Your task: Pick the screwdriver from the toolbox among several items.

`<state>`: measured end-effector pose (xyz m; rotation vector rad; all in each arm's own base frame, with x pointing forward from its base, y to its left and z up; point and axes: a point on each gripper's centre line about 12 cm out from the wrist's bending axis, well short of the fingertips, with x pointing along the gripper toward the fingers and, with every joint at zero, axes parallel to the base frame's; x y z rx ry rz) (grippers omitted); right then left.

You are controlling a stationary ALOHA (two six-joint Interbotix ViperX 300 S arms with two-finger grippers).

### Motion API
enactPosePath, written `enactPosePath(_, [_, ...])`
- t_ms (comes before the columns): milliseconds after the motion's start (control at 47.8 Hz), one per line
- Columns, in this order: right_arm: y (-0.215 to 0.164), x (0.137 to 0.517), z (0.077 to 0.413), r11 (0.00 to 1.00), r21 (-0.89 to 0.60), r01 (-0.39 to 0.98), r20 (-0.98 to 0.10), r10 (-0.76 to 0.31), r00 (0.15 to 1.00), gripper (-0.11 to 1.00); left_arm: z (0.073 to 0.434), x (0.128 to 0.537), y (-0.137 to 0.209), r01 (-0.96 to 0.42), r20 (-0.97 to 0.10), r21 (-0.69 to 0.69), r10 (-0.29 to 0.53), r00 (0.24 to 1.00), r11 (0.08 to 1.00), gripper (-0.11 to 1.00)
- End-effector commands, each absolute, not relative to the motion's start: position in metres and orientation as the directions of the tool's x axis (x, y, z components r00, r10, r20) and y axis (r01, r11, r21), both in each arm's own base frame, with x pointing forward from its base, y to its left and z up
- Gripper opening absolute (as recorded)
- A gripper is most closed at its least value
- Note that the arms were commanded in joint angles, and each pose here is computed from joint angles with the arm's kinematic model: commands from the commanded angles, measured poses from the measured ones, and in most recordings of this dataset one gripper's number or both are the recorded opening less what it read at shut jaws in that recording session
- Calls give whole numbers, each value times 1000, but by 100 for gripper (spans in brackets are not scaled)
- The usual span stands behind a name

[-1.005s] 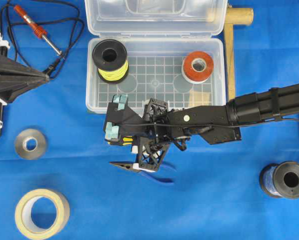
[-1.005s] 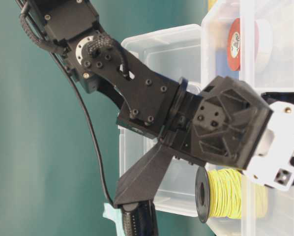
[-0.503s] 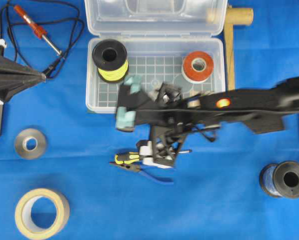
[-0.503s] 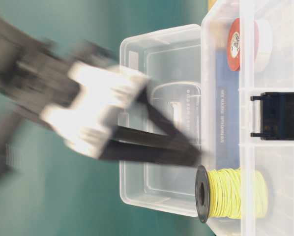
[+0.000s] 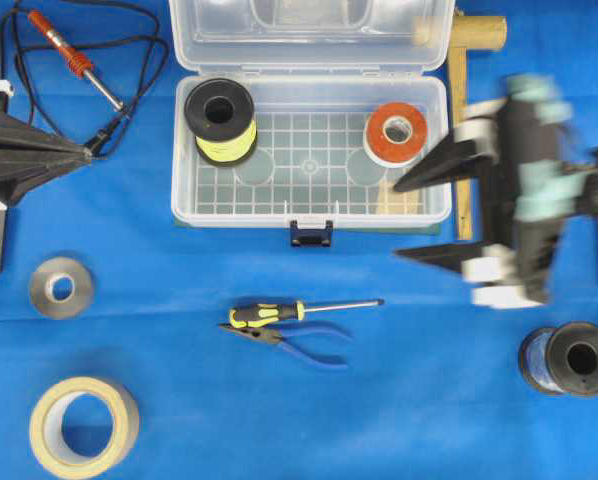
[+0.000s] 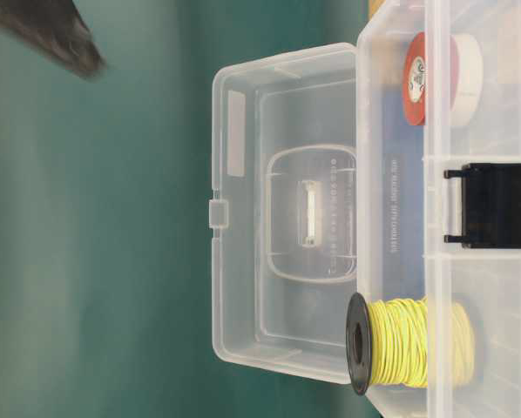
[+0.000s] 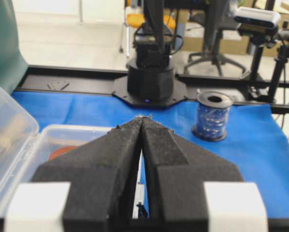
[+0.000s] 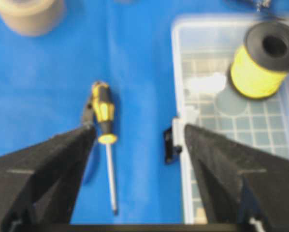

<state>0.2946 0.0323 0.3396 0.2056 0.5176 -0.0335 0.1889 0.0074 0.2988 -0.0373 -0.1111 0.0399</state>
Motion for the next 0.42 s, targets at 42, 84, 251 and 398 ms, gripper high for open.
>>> enactPosePath(42, [31, 257, 343, 978, 206, 17, -357, 59, 932, 75, 301, 190, 8, -39, 113, -45, 44, 993, 998, 0])
enactPosePath(84, [29, 247, 339, 978, 206, 4, -329, 66, 942, 75, 300, 190, 8, -39, 112, -44, 44, 993, 998, 0])
enactPosePath(251, [27, 220, 310, 978, 205, -29, -288, 88, 954, 75, 298, 190, 8, -40, 105, -45, 44, 993, 998, 0])
enactPosePath(398, [27, 208, 281, 976, 210, -50, -268, 107, 958, 75, 297, 190, 8, -40, 102, -44, 44, 994, 998, 0])
